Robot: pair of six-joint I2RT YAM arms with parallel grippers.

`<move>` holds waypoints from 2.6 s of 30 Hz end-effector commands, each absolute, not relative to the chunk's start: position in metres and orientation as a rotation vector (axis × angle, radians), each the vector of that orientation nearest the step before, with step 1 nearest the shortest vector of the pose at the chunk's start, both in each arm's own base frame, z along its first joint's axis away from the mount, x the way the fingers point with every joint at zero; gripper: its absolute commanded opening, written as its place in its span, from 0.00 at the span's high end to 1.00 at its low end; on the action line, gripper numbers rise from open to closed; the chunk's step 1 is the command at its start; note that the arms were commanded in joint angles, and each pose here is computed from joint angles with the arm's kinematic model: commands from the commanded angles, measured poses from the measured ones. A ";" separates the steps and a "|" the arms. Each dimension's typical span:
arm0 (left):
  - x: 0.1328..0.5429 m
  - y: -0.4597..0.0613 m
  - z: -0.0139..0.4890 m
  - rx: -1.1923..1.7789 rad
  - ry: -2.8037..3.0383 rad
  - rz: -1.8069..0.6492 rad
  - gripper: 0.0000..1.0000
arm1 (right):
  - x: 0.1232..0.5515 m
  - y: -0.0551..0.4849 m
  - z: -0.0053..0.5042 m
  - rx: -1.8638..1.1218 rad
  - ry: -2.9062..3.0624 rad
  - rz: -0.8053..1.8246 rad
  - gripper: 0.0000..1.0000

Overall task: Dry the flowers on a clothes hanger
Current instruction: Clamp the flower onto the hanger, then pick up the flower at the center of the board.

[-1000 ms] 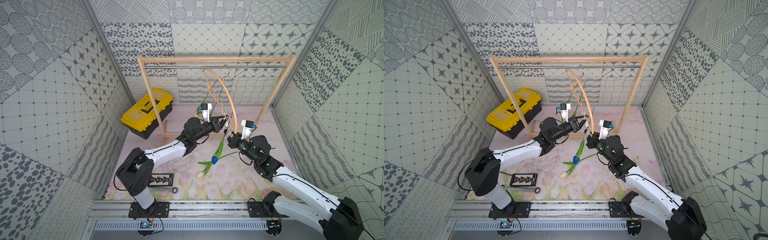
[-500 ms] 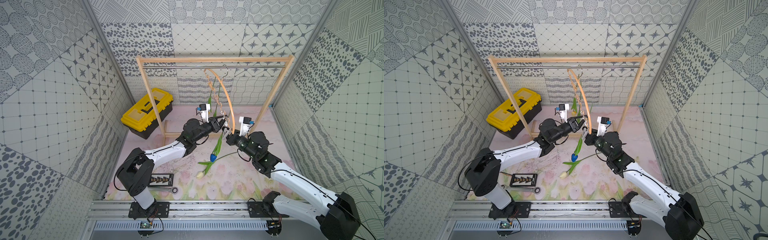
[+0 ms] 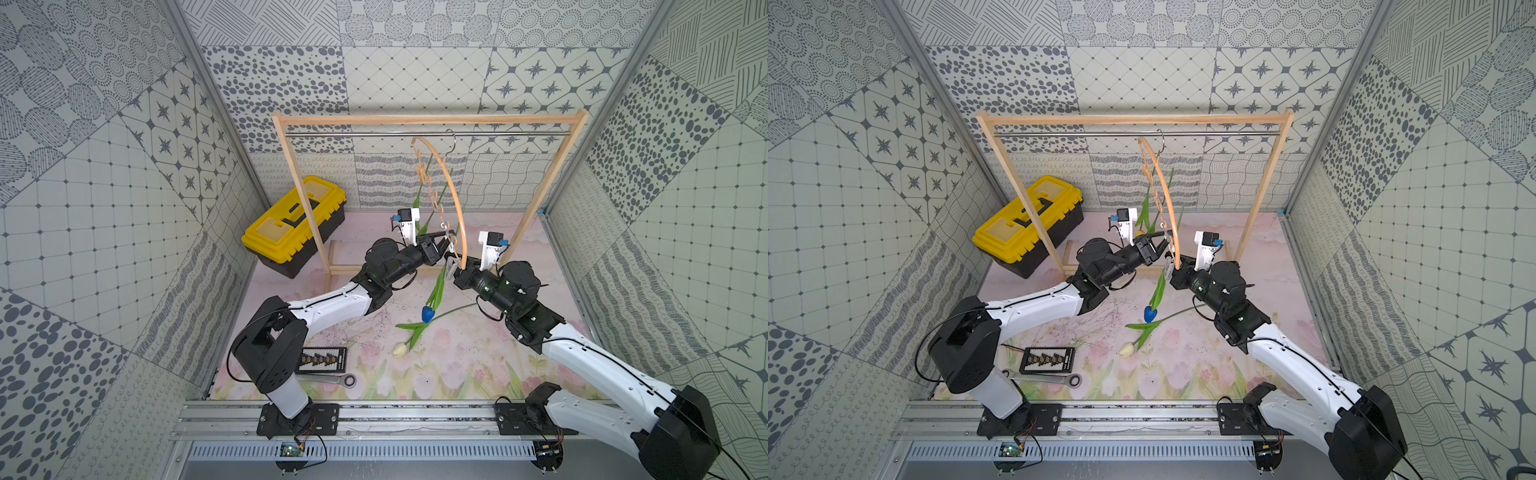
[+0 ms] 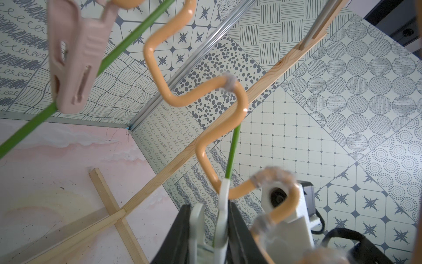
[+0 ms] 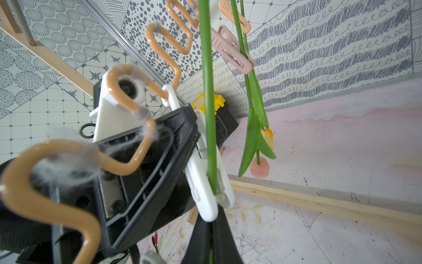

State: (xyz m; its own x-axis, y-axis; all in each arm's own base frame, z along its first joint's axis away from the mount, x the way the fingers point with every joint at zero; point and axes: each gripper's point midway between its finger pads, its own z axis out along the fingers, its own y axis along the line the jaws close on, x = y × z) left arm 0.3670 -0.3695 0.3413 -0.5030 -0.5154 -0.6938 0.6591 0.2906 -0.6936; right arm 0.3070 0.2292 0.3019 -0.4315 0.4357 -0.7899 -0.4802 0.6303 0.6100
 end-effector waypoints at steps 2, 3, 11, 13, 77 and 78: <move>0.359 -0.372 0.349 0.185 1.506 -1.449 0.63 | 0.310 0.232 0.325 -0.065 1.668 1.038 1.00; 0.358 -0.372 0.349 0.187 1.504 -1.448 0.59 | 0.310 0.233 0.324 -0.066 1.672 1.037 1.00; 0.359 -0.369 0.348 0.188 1.502 -1.420 0.44 | 0.311 0.228 0.317 -0.045 1.691 1.024 1.00; 0.359 -0.367 0.348 0.190 1.496 -1.411 0.41 | 0.310 0.227 0.315 -0.040 1.698 1.022 0.97; 0.293 -0.382 0.043 1.067 2.169 -0.532 0.43 | 0.223 0.098 0.181 0.504 2.316 0.563 0.60; 0.295 -0.383 0.041 1.077 2.168 -0.518 0.44 | 0.222 0.098 0.181 0.503 2.318 0.563 0.60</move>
State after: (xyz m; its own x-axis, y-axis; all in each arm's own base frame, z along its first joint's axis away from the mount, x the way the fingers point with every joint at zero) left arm 0.2932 -0.3667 0.0460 -0.5415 0.4750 -0.6937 0.7349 0.6682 -0.1161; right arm 0.2208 0.0966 0.1713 -0.7040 0.4796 -0.5237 0.2097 0.8450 0.4919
